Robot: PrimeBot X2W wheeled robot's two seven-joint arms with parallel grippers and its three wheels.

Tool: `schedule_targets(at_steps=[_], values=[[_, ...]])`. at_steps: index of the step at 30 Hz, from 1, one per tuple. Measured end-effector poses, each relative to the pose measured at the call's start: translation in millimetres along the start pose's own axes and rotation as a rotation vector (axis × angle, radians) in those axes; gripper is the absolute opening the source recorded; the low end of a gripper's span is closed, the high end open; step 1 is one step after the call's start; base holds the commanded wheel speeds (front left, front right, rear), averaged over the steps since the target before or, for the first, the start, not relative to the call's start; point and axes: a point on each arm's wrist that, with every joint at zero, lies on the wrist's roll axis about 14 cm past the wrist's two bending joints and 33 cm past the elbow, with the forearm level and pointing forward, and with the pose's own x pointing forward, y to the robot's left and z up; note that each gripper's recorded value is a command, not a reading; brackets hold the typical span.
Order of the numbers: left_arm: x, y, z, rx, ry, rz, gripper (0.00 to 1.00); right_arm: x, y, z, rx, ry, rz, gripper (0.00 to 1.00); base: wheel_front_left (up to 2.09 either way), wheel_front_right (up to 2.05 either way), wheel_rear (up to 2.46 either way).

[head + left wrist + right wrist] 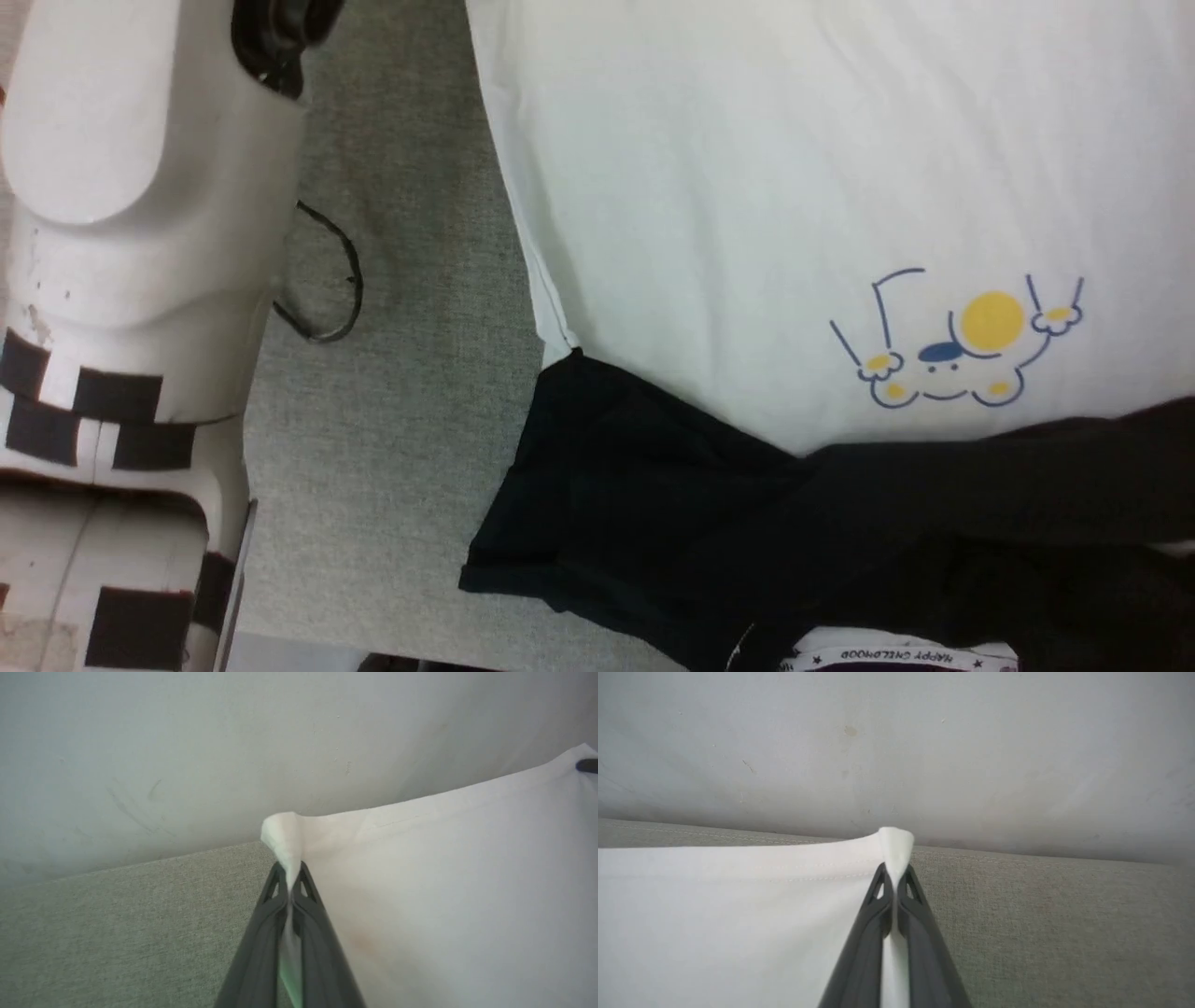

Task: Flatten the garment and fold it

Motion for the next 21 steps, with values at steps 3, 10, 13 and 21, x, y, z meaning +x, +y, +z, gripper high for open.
schedule_targets(at_steps=[3,10,13,21], values=[[-11,-2,19,0.004,-0.086,-0.003,0.0,-14,1,14,0.016,-0.062,0.024,0.0,0.0,0.0,0.0],[-55,-15,51,0.008,-0.221,-0.037,0.0,-59,0,31,0.047,-0.162,0.073,0.0,0.0,0.0,0.0],[-79,-23,55,0.016,-0.237,-0.058,0.0,-81,1,28,0.058,-0.172,0.091,0.0,0.0,0.0,0.0],[-154,-52,61,0.045,-0.248,-0.108,0.0,-151,11,26,0.075,-0.196,0.139,0.0,0.0,0.0,0.0]])
